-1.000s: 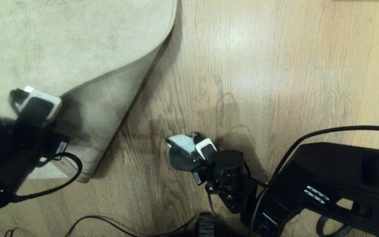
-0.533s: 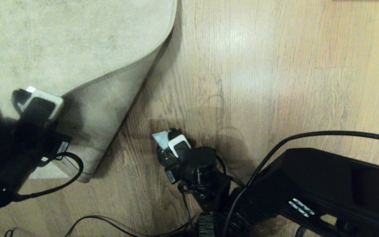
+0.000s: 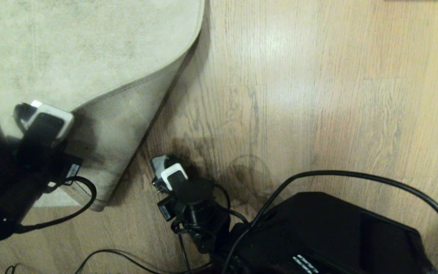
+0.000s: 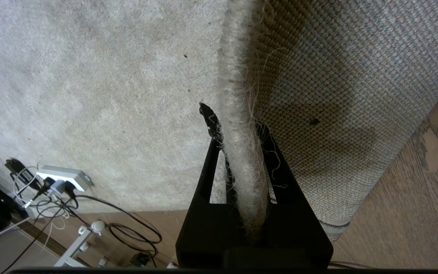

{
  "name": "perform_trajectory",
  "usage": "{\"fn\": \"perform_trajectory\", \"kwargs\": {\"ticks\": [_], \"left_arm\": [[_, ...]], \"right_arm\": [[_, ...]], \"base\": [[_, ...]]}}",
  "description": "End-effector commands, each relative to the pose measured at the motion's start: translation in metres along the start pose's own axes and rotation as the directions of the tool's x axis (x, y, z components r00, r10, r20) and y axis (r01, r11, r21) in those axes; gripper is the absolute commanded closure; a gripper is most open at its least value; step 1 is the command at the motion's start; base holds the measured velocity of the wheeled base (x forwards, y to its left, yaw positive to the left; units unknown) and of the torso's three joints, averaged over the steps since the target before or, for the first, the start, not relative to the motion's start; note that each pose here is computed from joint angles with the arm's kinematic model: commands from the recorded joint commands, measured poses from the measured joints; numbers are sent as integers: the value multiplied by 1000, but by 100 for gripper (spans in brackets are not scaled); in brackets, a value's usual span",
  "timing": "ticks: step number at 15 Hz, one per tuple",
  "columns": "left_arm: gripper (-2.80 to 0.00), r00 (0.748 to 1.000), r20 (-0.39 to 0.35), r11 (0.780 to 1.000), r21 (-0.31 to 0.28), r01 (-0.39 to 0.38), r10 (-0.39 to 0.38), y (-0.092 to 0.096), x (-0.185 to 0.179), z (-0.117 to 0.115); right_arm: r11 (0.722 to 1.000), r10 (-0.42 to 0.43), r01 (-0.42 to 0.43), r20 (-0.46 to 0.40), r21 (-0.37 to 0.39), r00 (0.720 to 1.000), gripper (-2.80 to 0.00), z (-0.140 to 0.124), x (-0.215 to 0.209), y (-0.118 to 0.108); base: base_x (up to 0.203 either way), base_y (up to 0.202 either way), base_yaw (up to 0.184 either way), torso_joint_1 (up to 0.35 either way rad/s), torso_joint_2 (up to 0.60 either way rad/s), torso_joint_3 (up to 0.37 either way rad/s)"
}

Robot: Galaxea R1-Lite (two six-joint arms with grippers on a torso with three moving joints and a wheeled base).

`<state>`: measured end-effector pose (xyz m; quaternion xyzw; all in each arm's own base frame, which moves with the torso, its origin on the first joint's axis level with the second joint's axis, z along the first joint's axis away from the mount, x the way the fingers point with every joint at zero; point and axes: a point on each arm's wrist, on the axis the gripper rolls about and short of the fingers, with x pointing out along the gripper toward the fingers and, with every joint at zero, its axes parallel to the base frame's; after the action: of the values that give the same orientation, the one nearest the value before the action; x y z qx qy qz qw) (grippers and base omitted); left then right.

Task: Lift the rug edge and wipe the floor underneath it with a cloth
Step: Wipe the floor under the carpet with a rag

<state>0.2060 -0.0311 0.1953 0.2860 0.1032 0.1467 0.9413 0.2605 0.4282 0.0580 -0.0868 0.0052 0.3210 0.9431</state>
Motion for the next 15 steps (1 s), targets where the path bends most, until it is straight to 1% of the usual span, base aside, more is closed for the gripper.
{"fn": "perform_trajectory", "kwargs": {"ticks": [1, 8, 9, 15], "left_arm": [[0, 1000, 4, 1000, -1, -7, 7, 1, -1, 1], [0, 1000, 10, 1000, -1, -10, 10, 2, -1, 1], [0, 1000, 19, 1000, -7, -16, 16, 3, -2, 2], [0, 999, 26, 1000, -9, -19, 20, 3, -1, 3]], "right_arm": [[1000, 9, -9, 2, 8, 1000, 0, -19, 9, 15], [999, -12, 10, 52, 31, 999, 0, -28, 11, 14], [999, -15, 13, 62, 34, 998, 0, -28, 11, 13], [999, -43, 42, 46, 22, 998, 0, -37, 9, -1]], "base": [[0, 0, 0, 0, 0, 0], [0, 0, 0, 0, 0, 0], [0, 0, 0, 0, 0, 0], [0, 0, 0, 0, 0, 0]]}}
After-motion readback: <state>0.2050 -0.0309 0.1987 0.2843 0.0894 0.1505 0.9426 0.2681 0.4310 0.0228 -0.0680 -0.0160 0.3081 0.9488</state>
